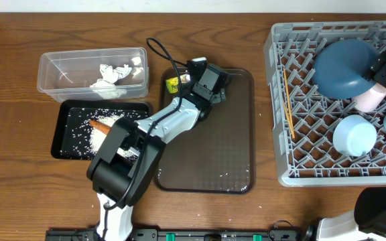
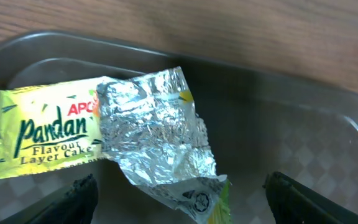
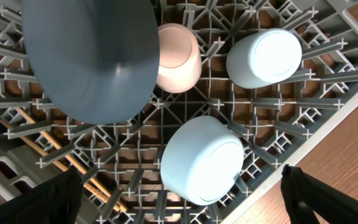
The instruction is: Sort waste into correct bins and load items into the dishwasher rack
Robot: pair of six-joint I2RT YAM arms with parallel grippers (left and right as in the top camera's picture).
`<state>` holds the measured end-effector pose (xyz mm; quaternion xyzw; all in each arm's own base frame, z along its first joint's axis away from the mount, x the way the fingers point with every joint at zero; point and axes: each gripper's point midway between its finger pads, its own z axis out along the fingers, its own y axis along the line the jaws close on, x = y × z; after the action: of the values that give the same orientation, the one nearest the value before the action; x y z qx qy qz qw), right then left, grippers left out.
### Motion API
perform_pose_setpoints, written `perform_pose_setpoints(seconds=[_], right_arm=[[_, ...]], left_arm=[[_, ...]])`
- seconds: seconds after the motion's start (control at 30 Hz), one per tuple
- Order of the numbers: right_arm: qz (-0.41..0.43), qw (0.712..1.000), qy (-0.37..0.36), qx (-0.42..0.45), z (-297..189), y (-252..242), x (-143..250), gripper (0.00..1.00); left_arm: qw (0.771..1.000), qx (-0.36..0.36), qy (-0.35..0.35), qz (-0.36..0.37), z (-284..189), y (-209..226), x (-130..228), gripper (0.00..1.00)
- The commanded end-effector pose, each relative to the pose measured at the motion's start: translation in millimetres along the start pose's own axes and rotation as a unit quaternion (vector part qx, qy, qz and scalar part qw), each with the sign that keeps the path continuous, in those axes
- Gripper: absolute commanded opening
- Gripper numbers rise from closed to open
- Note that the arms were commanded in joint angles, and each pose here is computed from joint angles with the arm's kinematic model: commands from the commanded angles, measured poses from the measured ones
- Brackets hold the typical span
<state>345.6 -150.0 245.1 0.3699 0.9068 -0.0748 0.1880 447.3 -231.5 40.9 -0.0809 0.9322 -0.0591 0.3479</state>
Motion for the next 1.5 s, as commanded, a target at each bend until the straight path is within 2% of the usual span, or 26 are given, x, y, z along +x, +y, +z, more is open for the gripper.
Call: perform_pose_setpoints(seconds=[0.0,0.37,0.57,0.83,0.97,1.23,1.47], right_arm=[[0.004,1.0,0.005,0.004,4.1,-2.2,0.2,0.99],[0.004,1.0,0.005,0.004,4.1,-2.3,0.2,0.99],[0.004,1.0,0.005,0.004,4.1,-2.2,0.2,0.99],[0.004,1.0,0.005,0.004,4.1,-2.3,0.2,0.99],[0.004,1.0,0.005,0.004,4.1,-2.2,0.2,0.99],[0.004,1.0,0.005,0.004,4.1,-2.2,0.2,0.99],[0.004,1.0,0.005,0.004,4.1,-2.2,0.2,0.99]], left_arm=[[1.0,-0.007,0.016,0.02,10.0,5.6,12.5,0.8],[1.0,-0.01,0.02,0.02,10.5,8.3,13.2,0.65],[1.0,-0.01,0.019,0.019,11.0,8.7,13.1,0.63],[0.999,-0.018,0.025,0.018,20.8,15.1,18.2,0.54],[0.999,-0.02,0.023,0.016,23.1,17.0,17.4,0.36],[1.0,-0.014,0.014,0.012,22.6,13.8,12.7,0.07],[0.999,-0.01,0.028,0.024,6.8,7.6,16.8,0.06]])
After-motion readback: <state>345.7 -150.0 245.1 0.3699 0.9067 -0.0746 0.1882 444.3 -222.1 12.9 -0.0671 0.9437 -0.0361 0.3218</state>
